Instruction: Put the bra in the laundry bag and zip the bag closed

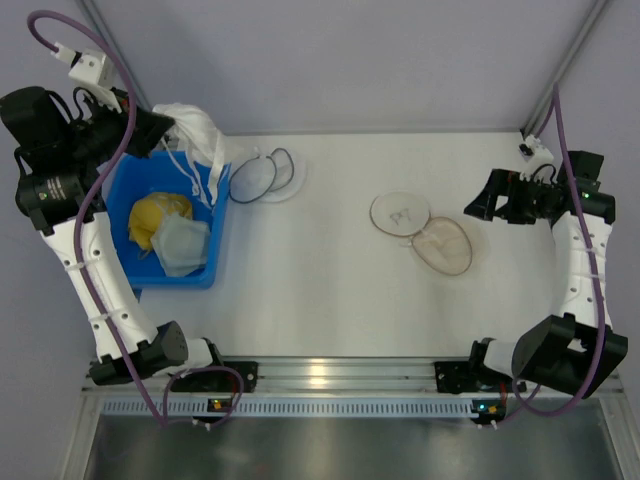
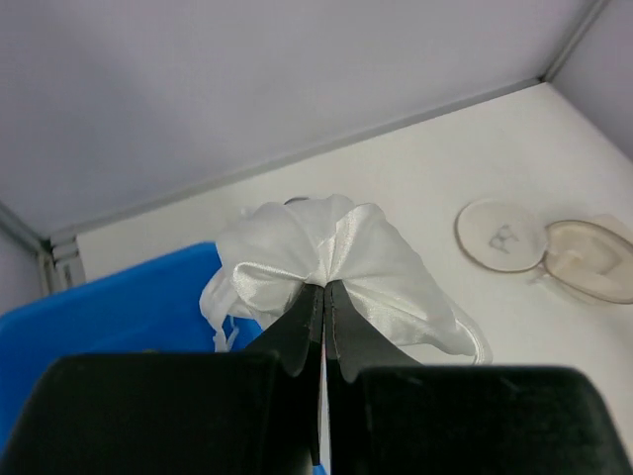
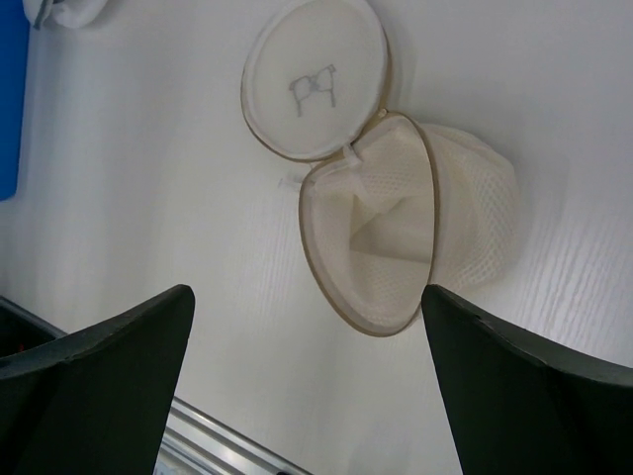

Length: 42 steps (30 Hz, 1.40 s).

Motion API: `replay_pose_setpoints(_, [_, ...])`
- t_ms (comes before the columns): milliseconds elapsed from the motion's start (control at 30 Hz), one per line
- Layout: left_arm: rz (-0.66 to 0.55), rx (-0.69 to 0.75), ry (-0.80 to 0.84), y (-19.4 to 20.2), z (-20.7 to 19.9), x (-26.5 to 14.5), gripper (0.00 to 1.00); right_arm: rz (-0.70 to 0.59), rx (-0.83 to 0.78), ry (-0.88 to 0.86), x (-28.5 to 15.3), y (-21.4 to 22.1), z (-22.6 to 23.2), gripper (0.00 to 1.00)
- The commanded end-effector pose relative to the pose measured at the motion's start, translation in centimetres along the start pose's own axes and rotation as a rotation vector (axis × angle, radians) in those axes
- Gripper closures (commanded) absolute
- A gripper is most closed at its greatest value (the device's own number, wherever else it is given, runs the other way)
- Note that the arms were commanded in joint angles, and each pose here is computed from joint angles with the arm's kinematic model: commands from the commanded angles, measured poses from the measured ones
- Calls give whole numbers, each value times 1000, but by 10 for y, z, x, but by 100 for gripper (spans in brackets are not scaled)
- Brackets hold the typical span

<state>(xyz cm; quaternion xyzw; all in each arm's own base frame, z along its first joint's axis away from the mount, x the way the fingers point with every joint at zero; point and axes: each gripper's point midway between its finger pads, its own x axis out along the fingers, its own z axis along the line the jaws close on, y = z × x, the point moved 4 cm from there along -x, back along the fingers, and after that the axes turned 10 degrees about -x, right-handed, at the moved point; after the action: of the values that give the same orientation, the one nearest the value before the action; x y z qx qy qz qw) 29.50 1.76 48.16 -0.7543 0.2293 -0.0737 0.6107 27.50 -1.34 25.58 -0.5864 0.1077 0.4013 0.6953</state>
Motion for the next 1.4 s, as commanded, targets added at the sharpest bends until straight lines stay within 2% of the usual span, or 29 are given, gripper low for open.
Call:
replay_pose_setpoints(0, [-60, 36, 267, -28, -65, -21, 100, -75, -102, -64, -9, -19, 21, 0])
replay_pose_setpoints(200, [-30, 63, 450, -23, -119, -15, 100, -81, -118, -95, -5, -21, 29, 1])
replay_pose_setpoints(267, [5, 73, 562, -14, -141, -12, 100, -82, -119, -109, -5, -22, 31, 1])
replay_pose_setpoints(367, [33, 104, 660, -4, -162, -7, 100, -93, -129, -177, -6, -23, 40, 1])
replay_pose_setpoints(567, [119, 169, 922, 38, -197, -1, 100, -138, -199, -304, -13, -31, 70, 0])
replay_pose_setpoints(733, [145, 297, 980, 75, -214, 18, 100, -112, -269, -386, -3, -25, 96, 1])
replay_pose_setpoints(933, [129, 369, 1063, 83, -223, 29, 100, -134, -304, -569, 1, -5, 128, 1])
replay_pose_setpoints(1067, [129, 384, 1101, 85, -228, 36, 100, -201, -400, -660, 8, 14, 162, 1])
replay_pose_setpoints(1100, [136, 383, 1098, 87, -228, 40, 100, -303, -483, -643, 4, 4, 169, 1])
replay_pose_setpoints(1133, [131, 389, 1095, 85, -229, 40, 100, -320, -492, -655, 4, 6, 175, 1])
replay_pose_setpoints(1233, [141, 382, 1076, 85, -227, 49, 100, -299, -469, -725, 12, 15, 192, 1])
replay_pose_setpoints(1367, [127, 359, 1065, 83, -229, 56, 100, -284, -508, -716, 33, 25, 200, 0])
